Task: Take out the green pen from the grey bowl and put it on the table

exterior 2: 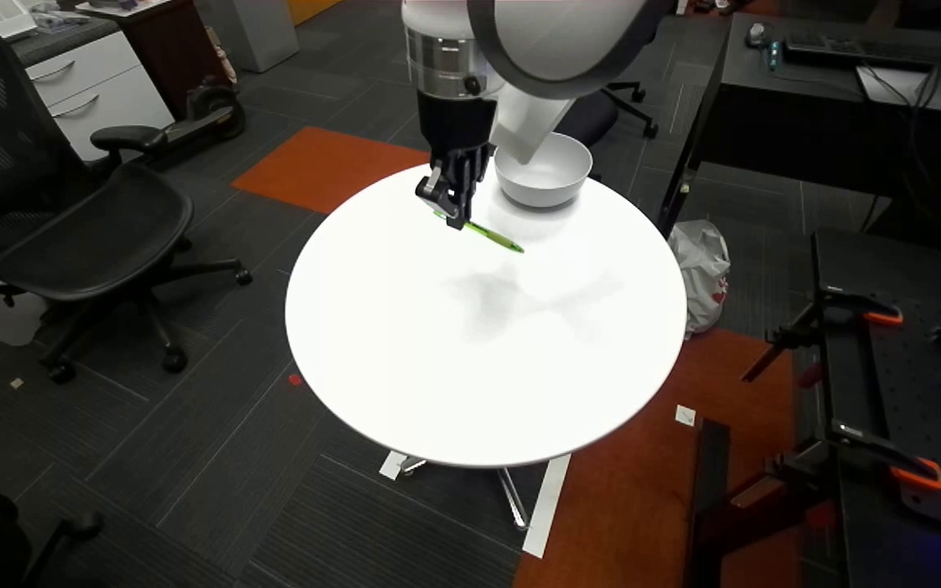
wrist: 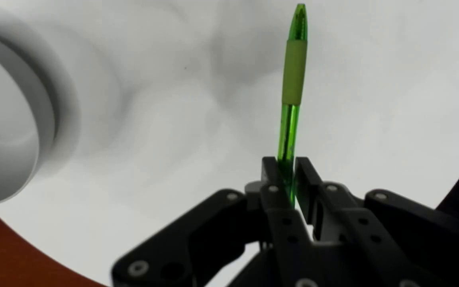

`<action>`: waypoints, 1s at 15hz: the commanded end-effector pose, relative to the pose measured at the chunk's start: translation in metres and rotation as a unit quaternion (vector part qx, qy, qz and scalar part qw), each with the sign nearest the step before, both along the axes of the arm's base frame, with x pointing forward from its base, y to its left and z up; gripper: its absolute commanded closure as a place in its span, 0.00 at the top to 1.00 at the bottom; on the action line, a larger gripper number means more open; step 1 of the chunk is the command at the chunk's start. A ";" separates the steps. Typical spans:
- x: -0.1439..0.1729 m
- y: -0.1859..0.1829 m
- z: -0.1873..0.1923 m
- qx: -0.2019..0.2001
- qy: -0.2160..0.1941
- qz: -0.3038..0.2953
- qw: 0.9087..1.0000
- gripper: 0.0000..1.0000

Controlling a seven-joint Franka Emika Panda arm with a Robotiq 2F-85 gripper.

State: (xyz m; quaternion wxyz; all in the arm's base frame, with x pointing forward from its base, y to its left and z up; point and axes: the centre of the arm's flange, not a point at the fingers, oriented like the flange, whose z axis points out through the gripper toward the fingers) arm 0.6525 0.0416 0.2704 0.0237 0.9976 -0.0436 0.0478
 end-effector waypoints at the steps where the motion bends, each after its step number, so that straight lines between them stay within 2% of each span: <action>1: -0.004 0.011 -0.030 -0.019 0.016 -0.026 0.999 0.04; 7: 0.004 0.000 -0.087 -0.014 0.034 -0.050 0.998 0.04; 11: 0.008 -0.007 -0.104 -0.009 0.037 -0.055 0.998 0.04; 12: 0.009 -0.007 -0.104 -0.009 0.038 -0.054 0.998 0.40; 13: 0.010 -0.008 -0.102 -0.007 0.036 -0.055 0.998 0.41; 15: 0.011 -0.009 -0.093 -0.007 0.028 -0.059 0.998 0.54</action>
